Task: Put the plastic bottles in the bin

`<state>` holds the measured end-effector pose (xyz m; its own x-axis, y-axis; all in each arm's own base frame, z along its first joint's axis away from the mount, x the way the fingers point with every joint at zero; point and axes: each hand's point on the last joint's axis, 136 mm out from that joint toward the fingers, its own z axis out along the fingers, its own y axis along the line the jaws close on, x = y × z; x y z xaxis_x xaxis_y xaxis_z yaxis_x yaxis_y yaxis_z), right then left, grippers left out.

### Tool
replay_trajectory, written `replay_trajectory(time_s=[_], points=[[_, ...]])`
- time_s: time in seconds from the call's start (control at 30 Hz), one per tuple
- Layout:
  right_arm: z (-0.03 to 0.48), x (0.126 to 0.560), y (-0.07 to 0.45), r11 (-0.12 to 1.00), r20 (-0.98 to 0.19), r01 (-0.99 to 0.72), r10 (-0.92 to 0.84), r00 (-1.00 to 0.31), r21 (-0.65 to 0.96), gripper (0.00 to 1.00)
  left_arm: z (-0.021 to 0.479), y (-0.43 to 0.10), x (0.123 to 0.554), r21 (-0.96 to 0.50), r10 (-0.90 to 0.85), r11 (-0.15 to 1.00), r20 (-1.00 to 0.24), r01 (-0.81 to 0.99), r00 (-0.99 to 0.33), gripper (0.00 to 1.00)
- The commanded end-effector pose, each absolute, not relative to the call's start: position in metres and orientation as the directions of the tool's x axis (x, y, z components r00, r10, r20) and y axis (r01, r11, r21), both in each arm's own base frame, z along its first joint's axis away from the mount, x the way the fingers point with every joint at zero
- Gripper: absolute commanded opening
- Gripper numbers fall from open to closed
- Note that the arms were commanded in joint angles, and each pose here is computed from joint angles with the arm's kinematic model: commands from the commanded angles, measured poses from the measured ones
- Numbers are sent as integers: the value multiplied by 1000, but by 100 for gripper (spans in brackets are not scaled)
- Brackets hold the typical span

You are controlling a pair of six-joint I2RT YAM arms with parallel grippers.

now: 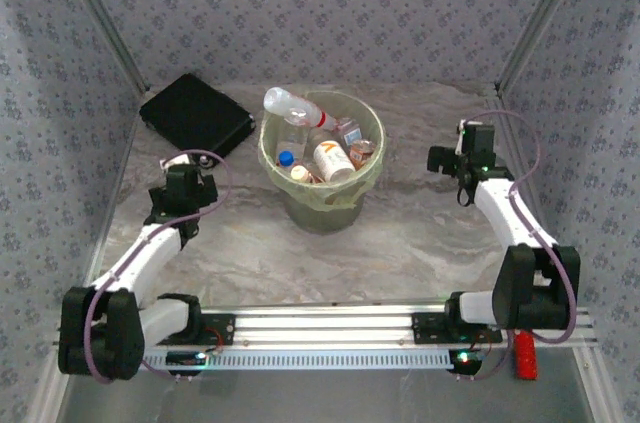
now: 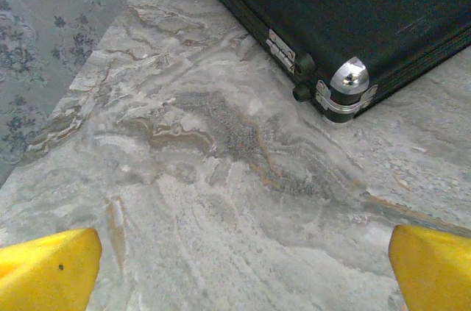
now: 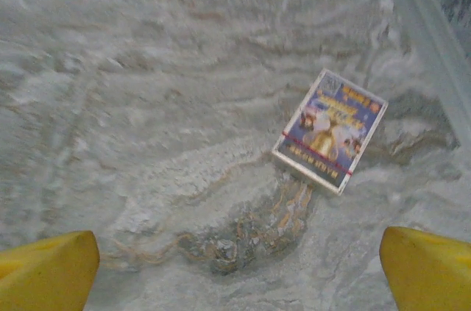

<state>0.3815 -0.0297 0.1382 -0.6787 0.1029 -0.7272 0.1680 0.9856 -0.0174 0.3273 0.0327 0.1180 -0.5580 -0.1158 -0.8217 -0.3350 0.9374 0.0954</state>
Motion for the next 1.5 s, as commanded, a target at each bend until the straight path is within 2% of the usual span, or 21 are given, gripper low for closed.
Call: replay_trajectory(time_s=[0.0,0.13,0.27,0.37,0.57,0.67,1.47], points=[[134,402,-40,972,-816,233,129,-563,-7,100,135,31,354,66,-79,949,-897,-308,-435,100],[105,403,-44,970,-823,241,104,-559,-41,100,119,27,371,40,-83,962,-899,-270,-429,100],[95,402,-52,960,-867,267,57,-496,-90,100,108,24,384,37,-72,970,-900,-240,-431,100],[91,403,-46,970,-868,227,39,-495,-85,100,109,24,389,67,-40,971,-900,-229,-433,100],[92,392,-27,986,-911,142,-23,-413,-89,100,108,26,390,72,-5,973,-943,-219,-333,100],[85,390,-24,992,-919,109,-17,-393,-65,100,100,27,393,61,-18,976,-933,-208,-358,100],[84,390,-24,994,-917,100,-10,-398,-54,100,92,32,393,35,-44,976,-934,-214,-353,100]])
